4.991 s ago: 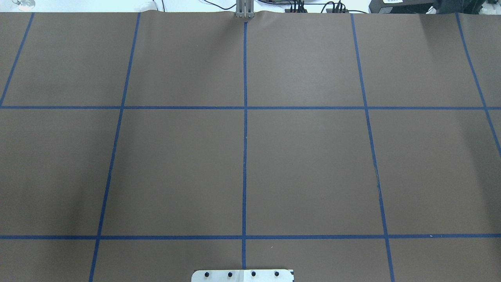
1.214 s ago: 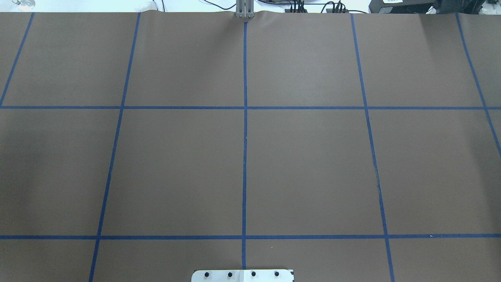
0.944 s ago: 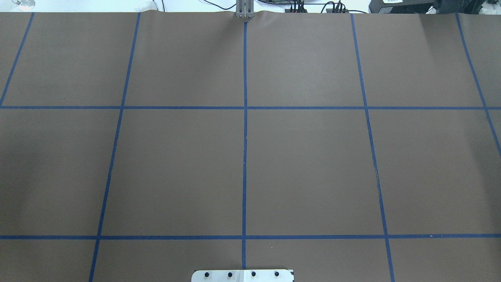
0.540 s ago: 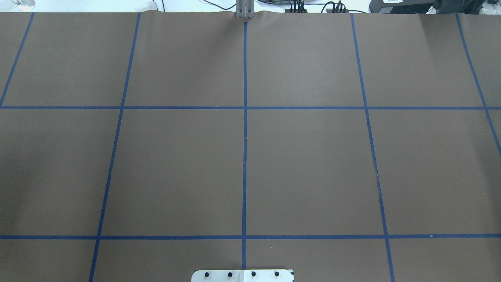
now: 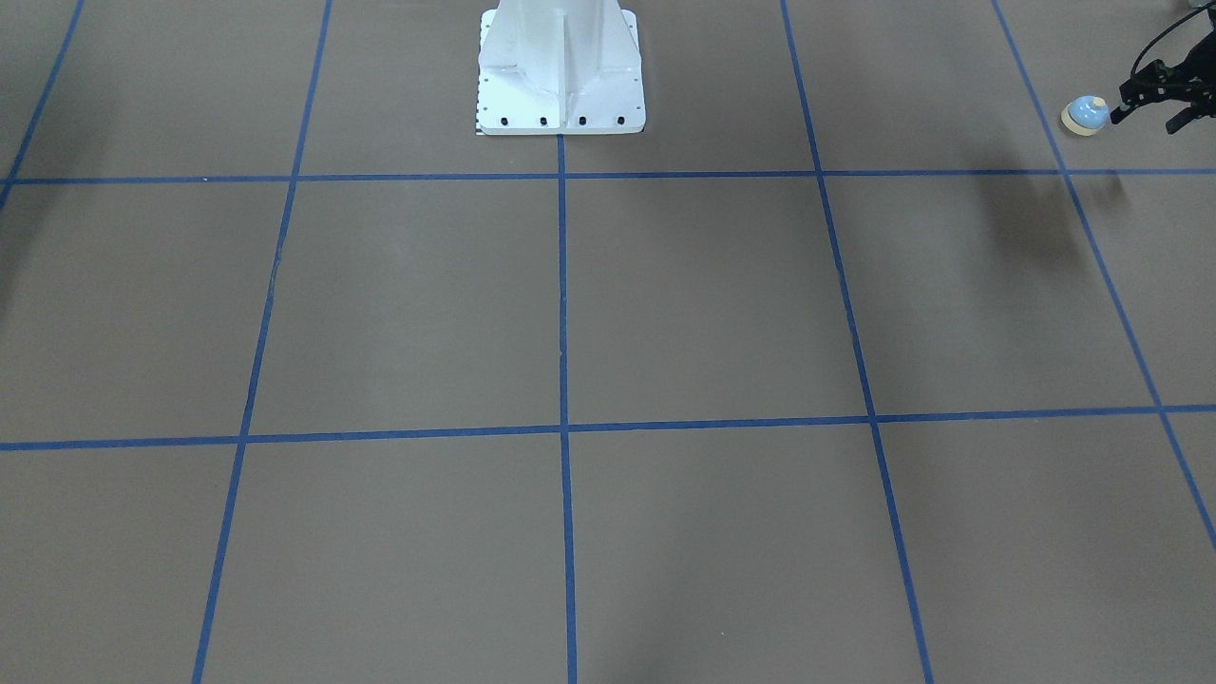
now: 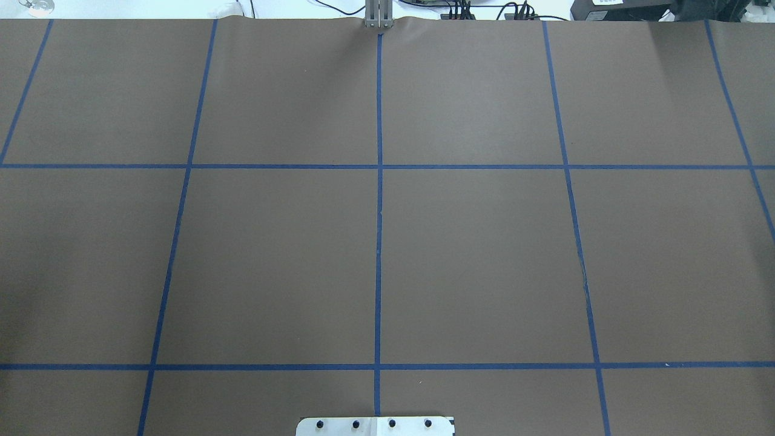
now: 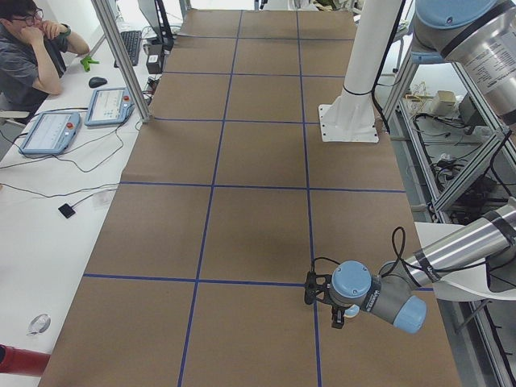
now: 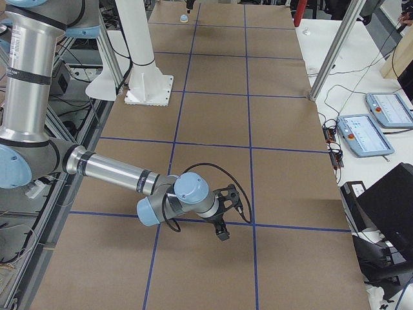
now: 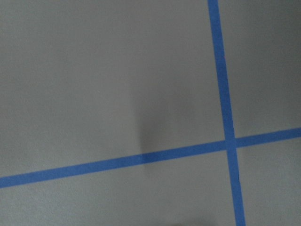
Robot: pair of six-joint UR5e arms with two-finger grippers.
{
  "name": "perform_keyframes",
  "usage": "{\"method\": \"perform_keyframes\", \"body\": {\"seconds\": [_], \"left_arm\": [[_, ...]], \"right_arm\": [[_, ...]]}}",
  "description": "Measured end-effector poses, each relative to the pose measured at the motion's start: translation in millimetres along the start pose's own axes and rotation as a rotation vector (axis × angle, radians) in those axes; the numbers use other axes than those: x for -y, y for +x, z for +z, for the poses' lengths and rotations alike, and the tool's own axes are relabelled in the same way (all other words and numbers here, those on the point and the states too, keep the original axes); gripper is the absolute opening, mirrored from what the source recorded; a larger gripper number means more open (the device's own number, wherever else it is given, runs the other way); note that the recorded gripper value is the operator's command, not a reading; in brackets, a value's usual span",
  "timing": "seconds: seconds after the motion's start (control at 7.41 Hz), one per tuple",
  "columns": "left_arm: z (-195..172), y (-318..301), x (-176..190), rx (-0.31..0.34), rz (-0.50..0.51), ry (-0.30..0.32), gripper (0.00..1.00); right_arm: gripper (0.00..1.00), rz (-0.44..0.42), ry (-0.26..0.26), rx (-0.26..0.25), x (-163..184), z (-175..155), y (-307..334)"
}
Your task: Place and press bell with both arms
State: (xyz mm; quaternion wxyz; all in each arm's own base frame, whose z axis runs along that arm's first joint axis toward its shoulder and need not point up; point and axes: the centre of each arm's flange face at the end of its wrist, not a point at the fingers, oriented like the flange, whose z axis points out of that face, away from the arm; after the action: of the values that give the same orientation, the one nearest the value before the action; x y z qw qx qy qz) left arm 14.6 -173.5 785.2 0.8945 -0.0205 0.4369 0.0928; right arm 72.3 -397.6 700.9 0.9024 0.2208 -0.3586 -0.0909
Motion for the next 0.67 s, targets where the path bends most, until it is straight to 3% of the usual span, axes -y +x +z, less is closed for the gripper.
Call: {"method": "perform_keyframes", "body": {"seconds": [0.4,0.67], "left_arm": [[33,30,14,0.005,-0.042,-0.148,0.99],[41,28,9,0.075,-0.037,-0.168,0.99]], "right_arm": [[1.00,-0.002,0.001,0.005,-10,1,0],[1.00,-0.003,0.003,0.008,-16,2,0]]}}
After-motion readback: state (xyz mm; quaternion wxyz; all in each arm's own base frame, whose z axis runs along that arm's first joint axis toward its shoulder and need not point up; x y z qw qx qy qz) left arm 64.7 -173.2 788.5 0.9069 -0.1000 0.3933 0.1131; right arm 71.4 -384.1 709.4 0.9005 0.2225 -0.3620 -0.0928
